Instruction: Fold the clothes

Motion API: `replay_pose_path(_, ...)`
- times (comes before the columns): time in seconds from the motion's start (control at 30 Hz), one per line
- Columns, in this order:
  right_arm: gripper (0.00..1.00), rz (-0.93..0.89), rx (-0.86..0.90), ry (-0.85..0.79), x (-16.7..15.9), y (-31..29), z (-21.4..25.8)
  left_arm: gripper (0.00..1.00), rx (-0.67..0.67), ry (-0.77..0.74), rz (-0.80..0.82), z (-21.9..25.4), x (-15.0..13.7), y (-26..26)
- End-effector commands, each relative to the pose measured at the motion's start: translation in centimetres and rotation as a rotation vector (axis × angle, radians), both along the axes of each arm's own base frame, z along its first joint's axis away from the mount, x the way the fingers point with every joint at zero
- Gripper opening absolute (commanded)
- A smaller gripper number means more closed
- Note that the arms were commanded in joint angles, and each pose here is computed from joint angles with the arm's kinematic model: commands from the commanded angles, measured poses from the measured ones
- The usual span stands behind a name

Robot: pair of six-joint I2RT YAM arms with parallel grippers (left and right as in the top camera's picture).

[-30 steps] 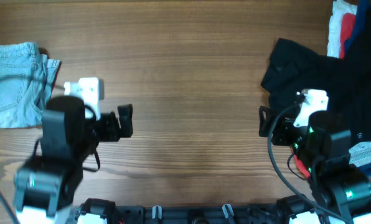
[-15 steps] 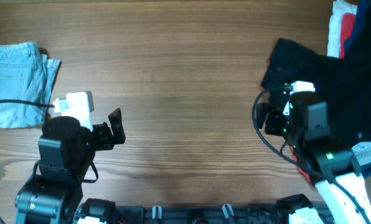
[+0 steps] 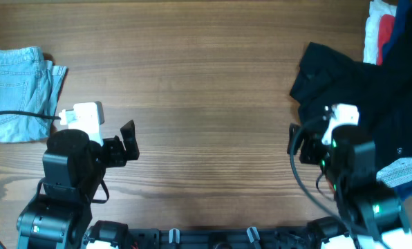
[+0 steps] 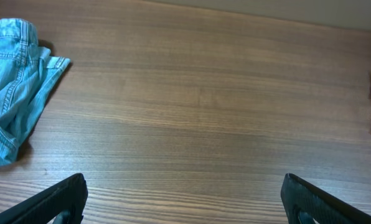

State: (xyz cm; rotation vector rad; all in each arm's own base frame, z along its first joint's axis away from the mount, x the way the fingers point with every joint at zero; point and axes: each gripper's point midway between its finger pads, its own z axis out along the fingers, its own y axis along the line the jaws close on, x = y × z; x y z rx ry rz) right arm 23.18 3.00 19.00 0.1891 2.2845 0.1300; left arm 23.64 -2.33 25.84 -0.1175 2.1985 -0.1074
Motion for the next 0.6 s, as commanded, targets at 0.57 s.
replay_pose_path(0.57, 1.0, 0.159, -0.243, -0.479, -0.9, -0.7, 0.0, 1.0, 0.003, 0.004, 0.013, -0.3, 0.0, 0.2)
